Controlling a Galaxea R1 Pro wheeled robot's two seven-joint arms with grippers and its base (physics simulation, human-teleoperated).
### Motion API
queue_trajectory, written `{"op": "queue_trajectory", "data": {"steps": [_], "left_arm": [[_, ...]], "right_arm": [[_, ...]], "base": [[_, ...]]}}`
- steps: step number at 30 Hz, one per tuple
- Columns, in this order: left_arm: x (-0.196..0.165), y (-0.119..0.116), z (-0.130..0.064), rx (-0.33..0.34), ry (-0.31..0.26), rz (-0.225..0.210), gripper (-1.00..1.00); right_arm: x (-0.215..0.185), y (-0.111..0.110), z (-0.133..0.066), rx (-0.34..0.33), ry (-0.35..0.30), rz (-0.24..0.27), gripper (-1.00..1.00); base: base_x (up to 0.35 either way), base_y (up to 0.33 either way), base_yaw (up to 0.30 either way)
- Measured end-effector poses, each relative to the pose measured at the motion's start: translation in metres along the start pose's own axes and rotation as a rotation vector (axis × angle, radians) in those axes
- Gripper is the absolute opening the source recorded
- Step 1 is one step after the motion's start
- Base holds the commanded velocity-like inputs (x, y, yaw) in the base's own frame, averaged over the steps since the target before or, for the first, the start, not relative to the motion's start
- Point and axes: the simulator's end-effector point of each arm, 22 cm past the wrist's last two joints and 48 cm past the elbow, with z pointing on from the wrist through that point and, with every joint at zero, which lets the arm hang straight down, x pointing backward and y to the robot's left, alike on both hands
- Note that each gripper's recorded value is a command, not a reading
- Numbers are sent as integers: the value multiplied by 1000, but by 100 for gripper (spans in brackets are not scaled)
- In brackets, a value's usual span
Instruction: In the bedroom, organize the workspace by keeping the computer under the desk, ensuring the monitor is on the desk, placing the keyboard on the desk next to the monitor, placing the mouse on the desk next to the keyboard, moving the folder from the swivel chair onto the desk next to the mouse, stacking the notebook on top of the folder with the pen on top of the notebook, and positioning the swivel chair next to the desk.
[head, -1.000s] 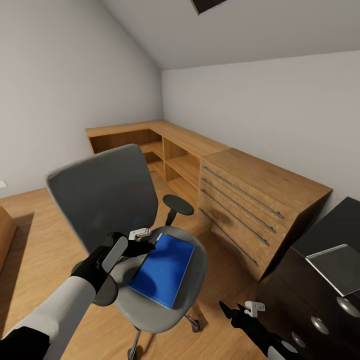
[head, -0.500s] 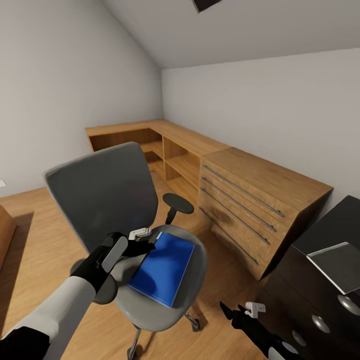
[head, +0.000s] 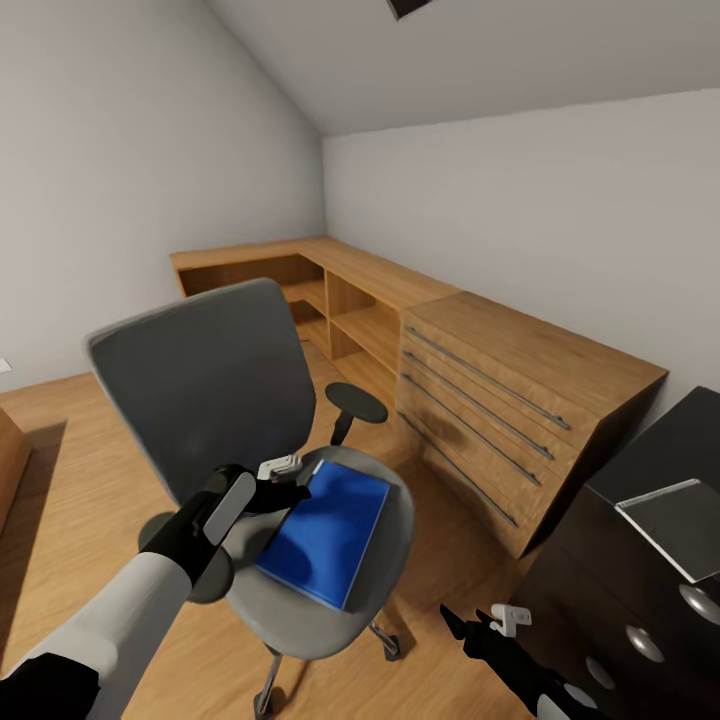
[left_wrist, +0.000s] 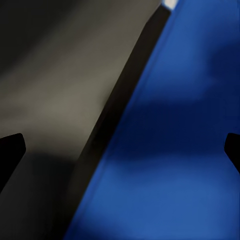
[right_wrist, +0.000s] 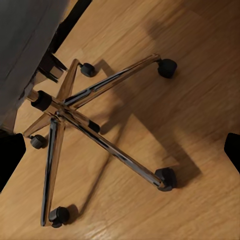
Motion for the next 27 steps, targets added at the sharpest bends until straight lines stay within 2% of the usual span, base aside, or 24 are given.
{"op": "queue_trajectory", "data": {"steps": [10,16,27], "left_arm": [[4,2,5,1,0,-1,100],[11,6,14,0,0,-1,100],[11,6,14,1,-1,-2,100]], "right_arm": [[5,-3,3,0,0,0,100],[15,-9,8,0,0,0,100],[15,-9,8,0,1,1,100]], "base": [[0,0,0],[0,0,0],[0,0,0]]}}
